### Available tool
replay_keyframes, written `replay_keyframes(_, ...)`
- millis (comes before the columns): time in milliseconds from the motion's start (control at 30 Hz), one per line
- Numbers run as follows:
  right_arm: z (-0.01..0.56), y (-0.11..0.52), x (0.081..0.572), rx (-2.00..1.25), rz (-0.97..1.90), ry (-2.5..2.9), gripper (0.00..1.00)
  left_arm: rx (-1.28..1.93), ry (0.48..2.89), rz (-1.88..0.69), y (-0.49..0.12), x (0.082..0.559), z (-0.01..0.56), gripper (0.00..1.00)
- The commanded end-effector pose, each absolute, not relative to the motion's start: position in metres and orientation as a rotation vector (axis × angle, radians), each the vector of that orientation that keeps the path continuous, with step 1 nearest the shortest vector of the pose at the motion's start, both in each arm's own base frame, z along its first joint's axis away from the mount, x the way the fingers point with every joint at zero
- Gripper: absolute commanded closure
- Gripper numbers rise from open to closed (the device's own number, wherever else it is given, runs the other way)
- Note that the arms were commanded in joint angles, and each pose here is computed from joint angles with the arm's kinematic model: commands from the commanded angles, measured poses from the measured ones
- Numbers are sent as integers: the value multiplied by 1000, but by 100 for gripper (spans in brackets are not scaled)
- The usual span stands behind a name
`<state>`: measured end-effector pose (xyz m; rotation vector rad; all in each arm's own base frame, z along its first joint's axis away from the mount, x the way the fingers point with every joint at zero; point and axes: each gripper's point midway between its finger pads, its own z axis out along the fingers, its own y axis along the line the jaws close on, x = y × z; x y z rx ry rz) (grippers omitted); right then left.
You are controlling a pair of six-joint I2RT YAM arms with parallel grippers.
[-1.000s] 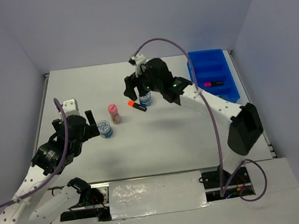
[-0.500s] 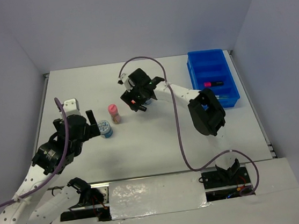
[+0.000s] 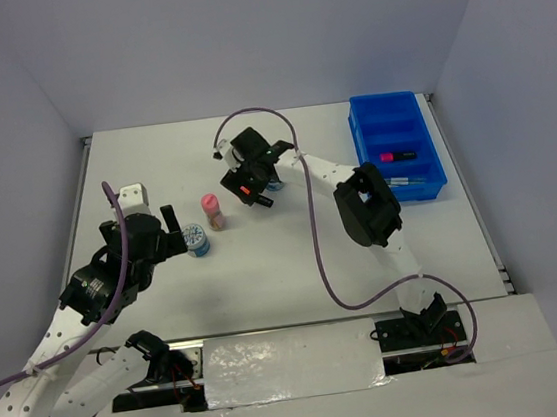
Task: Sort the stationery into containers
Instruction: Pick up the stationery from the center of the board, then place the stationery in the storage box.
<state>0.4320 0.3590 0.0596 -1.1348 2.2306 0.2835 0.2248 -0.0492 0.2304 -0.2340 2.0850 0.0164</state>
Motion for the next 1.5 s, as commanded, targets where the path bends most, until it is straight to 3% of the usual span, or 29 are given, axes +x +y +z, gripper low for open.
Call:
replay_keyframes(0, 56, 368, 427, -1199, 311, 2231, 20, -227, 2051, -6, -52, 231, 241, 1)
replay_keyframes(200, 37, 369, 419, -1223, 345, 2287, 25, -228, 2044, -15, -52, 230, 243, 1)
replay_keyframes(333, 27, 369, 412, -1241, 345, 2315, 36, -225, 2045, -16, -52, 230, 243, 1)
replay_keyframes(467, 25, 374, 398, -1268, 376, 2308, 66, -222, 2044, -17, -52, 230, 243, 1)
replay_keyframes(533, 38, 381, 388, -1271, 443, 2282, 73, -222, 2043, -20, -53, 230, 243, 1)
replay_keyframes(600, 56, 390, 383, -1246, 529, 2240, 97, -221, 2044, -19, -53, 230, 243, 1)
replay_keyframes(633, 78, 398, 379, -1230, 601, 2182, 100, -220, 2044, -20, -53, 229, 243, 1)
replay_keyframes(733, 113, 401, 373, -1167, 691, 2123, 100, -218, 2044, -21, -53, 229, 243, 1)
replay_keyframes(767, 154, 407, 369, -1134, 760, 2032, 100, -219, 2044, -20, -53, 229, 243, 1)
replay_keyframes(833, 181, 399, 365, -1078, 799, 1985, 100, -217, 2043, -22, -53, 229, 244, 1)
replay_keyframes(867, 227, 395, 365, -1000, 836, 1898, 100, -215, 2044, -22, -53, 229, 243, 1)
replay_keyframes(1000, 300, 331, 391, -633, 872, 1831, 100, -218, 2040, -26, -52, 228, 244, 1)
replay_keyframes(1167, 276, 125, 460, 509, 575, 1904, 100, -218, 2023, -43, -52, 226, 248, 1)
replay_keyframes(1267, 244, 28, 458, 970, 514, 1759, 100, -219, 2024, -40, -52, 226, 248, 1)
replay_keyframes(1467, 185, -62, 441, 1410, 311, 1607, 100, -223, 2021, -42, -51, 226, 248, 1)
